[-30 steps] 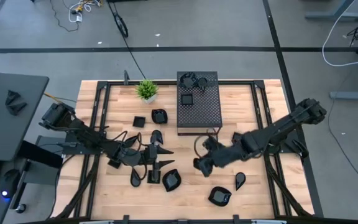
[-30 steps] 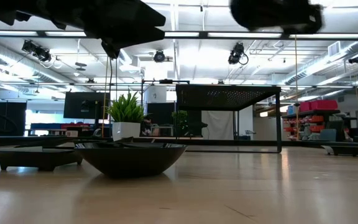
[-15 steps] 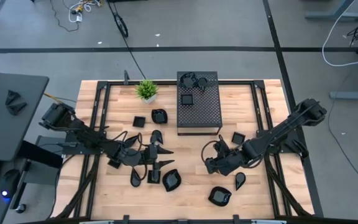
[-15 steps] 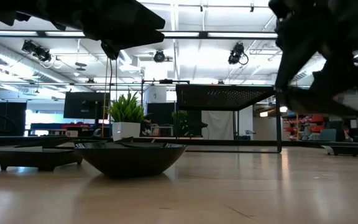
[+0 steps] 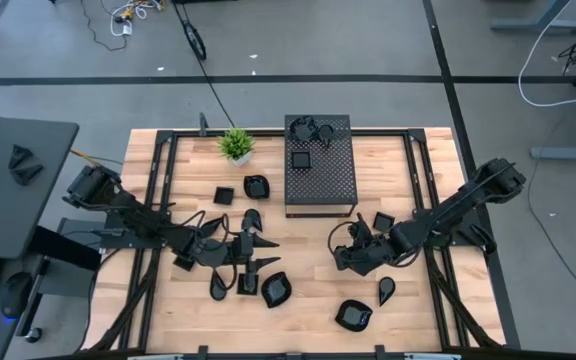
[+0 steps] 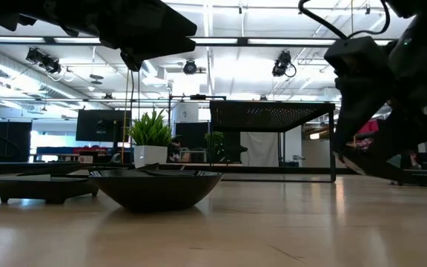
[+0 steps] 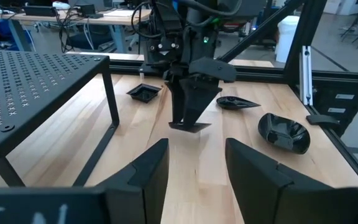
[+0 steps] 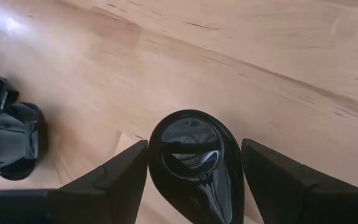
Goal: Pick & Place Mini shaped plates
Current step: Stack the drop shaped plate on top of the drop shaped plates on the shelf
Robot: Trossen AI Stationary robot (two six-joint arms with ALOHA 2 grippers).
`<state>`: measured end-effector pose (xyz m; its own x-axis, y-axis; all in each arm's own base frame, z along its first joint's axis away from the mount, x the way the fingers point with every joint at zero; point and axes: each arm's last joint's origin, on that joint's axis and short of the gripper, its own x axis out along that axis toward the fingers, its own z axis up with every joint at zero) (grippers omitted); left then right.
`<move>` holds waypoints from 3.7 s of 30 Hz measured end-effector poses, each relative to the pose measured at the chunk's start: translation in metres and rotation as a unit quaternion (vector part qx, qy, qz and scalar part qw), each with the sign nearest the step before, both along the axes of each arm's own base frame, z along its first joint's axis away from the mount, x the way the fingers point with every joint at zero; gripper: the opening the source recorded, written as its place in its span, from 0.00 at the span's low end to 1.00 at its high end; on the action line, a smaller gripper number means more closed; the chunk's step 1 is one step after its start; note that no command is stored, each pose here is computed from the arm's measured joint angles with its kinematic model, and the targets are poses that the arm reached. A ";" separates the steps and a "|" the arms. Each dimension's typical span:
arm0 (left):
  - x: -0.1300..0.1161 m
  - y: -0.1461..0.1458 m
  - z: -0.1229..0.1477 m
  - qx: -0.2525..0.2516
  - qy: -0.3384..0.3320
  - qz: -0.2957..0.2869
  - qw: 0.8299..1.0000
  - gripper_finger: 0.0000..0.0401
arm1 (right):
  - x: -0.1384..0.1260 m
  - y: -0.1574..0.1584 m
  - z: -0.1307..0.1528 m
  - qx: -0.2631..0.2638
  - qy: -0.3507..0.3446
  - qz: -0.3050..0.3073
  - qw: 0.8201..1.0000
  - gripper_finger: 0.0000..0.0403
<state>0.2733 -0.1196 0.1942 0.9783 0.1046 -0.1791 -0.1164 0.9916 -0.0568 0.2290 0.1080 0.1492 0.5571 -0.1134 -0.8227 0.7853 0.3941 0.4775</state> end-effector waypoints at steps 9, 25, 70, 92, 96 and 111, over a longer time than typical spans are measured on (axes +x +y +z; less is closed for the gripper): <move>0.000 0.000 0.000 0.000 0.000 0.000 1.000 0.41 | -0.006 -0.005 -0.014 -0.004 -0.022 0.004 1.000 0.64; 0.000 0.000 0.000 0.000 0.000 0.000 1.000 0.41 | -0.014 -0.009 -0.029 0.000 -0.060 0.025 0.998 0.65; 0.000 0.001 -0.003 -0.009 0.011 0.005 1.000 0.41 | 0.045 0.080 -0.004 -0.120 0.198 0.098 0.968 0.89; 0.000 0.001 -0.002 -0.010 0.010 0.006 1.000 0.41 | 0.067 0.058 -0.025 -0.137 0.197 0.026 0.970 0.78; 0.000 0.001 -0.003 -0.010 0.011 0.006 1.000 0.41 | 0.066 0.057 -0.025 -0.139 0.202 0.024 0.969 0.73; 0.000 0.001 -0.002 -0.010 0.010 0.006 1.000 0.41 | 0.064 0.055 -0.022 -0.138 0.198 0.011 0.970 0.57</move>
